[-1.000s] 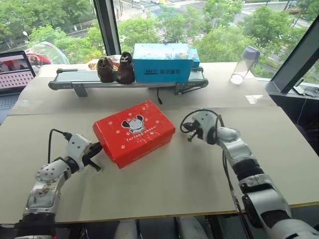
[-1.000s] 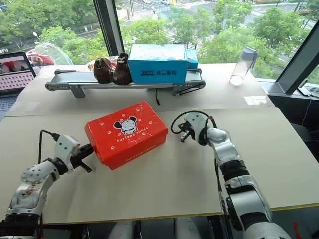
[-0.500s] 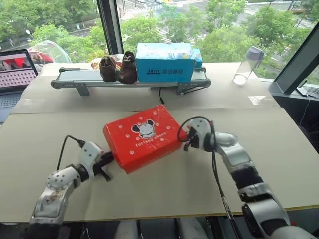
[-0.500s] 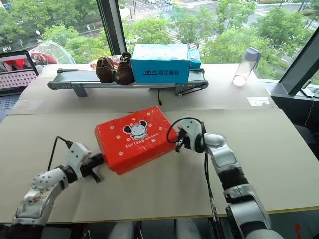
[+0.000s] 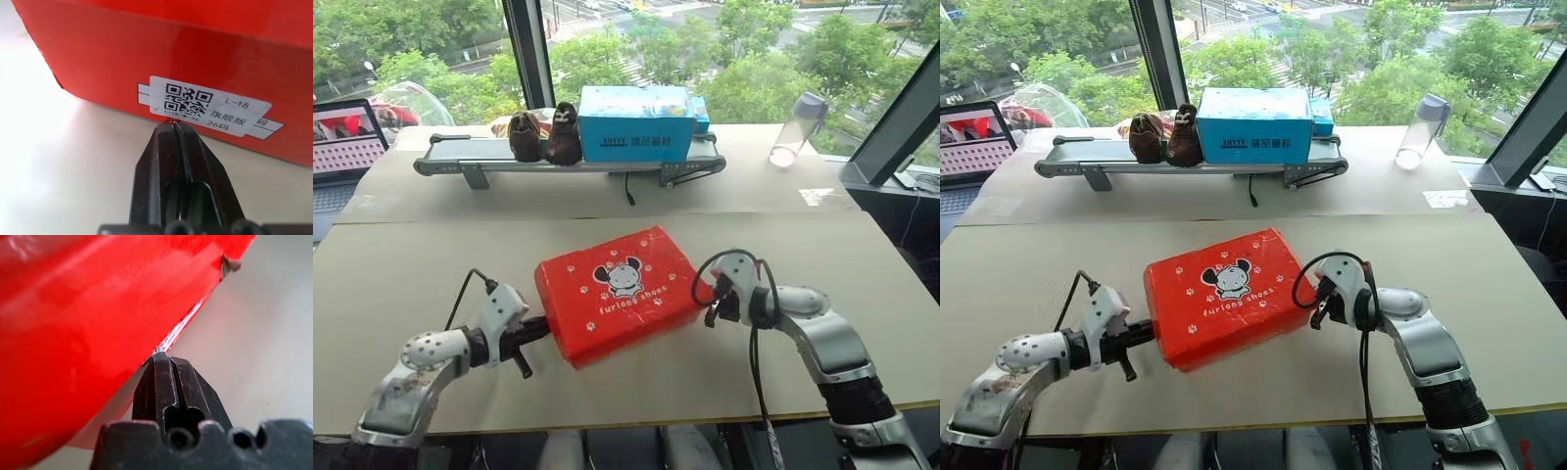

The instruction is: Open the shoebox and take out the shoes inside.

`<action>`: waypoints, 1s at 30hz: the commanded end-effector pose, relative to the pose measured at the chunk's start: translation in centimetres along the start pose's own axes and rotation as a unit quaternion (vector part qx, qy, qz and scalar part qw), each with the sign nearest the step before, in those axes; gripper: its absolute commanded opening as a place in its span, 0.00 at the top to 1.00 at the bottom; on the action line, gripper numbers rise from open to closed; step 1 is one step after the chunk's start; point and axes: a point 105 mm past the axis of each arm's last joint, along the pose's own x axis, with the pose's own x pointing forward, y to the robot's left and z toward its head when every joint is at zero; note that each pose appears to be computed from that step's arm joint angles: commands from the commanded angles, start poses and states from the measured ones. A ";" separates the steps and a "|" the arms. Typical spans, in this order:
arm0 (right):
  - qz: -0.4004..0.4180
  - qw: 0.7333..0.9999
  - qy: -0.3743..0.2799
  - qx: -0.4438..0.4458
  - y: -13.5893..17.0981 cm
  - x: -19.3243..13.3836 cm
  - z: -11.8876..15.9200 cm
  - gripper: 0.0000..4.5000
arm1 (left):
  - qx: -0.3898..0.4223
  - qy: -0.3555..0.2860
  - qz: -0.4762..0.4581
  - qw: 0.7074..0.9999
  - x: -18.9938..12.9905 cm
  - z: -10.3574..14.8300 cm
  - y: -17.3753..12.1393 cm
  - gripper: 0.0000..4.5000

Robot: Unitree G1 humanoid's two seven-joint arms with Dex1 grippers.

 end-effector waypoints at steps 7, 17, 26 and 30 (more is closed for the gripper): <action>-0.039 0.995 0.068 -0.057 -4.0 -4.4 -0.8 1.00 | 0.035 0.013 -0.022 0.999 -4.2 1.9 2.9 0.98; 0.036 0.996 0.081 -0.007 -3.0 -8.7 1.7 1.00 | 0.058 0.053 -0.072 0.994 -9.3 7.1 2.5 0.40; 0.089 0.992 0.092 0.014 -0.4 -5.7 0.0 1.00 | 0.090 0.033 -0.121 0.988 -9.5 13.2 -0.1 0.02; 0.134 0.989 0.060 0.028 1.4 -4.5 1.2 1.00 | 0.087 0.026 -0.136 0.987 -8.9 14.2 -1.1 0.02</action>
